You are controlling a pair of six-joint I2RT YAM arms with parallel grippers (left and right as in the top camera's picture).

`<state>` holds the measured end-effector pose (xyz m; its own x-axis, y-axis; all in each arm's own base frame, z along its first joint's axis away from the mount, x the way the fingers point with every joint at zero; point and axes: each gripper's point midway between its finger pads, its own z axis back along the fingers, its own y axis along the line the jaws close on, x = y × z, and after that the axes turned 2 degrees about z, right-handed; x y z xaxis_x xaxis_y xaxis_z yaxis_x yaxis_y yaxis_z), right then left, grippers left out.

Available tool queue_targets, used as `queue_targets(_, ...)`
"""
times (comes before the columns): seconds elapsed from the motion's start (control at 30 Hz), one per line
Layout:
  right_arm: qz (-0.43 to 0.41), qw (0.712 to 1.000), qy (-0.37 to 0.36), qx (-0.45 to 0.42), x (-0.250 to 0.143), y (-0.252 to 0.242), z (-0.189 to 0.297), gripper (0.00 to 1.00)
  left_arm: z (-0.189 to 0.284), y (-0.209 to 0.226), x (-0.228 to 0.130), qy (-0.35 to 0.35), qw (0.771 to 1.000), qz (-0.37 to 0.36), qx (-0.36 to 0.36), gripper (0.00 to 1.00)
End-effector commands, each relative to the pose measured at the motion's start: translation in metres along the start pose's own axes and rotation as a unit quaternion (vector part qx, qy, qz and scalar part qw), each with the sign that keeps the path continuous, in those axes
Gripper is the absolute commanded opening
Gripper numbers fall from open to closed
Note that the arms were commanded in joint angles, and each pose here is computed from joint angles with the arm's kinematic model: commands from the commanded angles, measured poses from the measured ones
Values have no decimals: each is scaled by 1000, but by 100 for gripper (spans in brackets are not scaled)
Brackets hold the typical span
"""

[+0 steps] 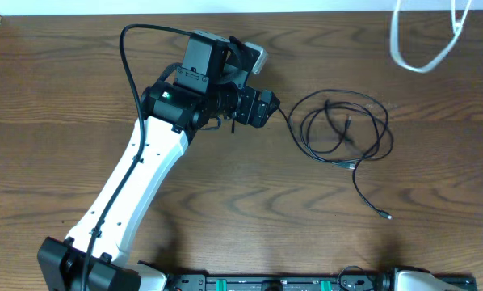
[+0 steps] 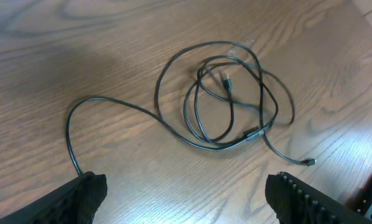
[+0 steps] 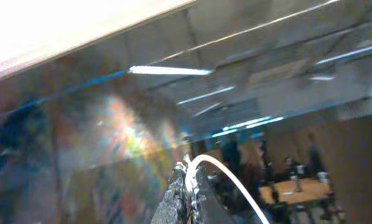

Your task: Untangle cables

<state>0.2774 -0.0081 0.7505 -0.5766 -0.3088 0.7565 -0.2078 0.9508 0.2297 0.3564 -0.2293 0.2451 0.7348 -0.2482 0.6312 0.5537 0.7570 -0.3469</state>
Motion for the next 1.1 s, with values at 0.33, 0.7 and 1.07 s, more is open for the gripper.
queue_targets(0.33,67,958,259,-105,-149,-69,10,1,3,1,1,-4,1000,-10,4,87)
queue_targets(0.7,151,891,394,-164,-264,-158,7,1,3,1,1,-4,1000,-10,4,87)
queue_targets(1.07,175,857,416,-250,-334,-299,3,1,3,1,1,-4,1000,-9,4,87)
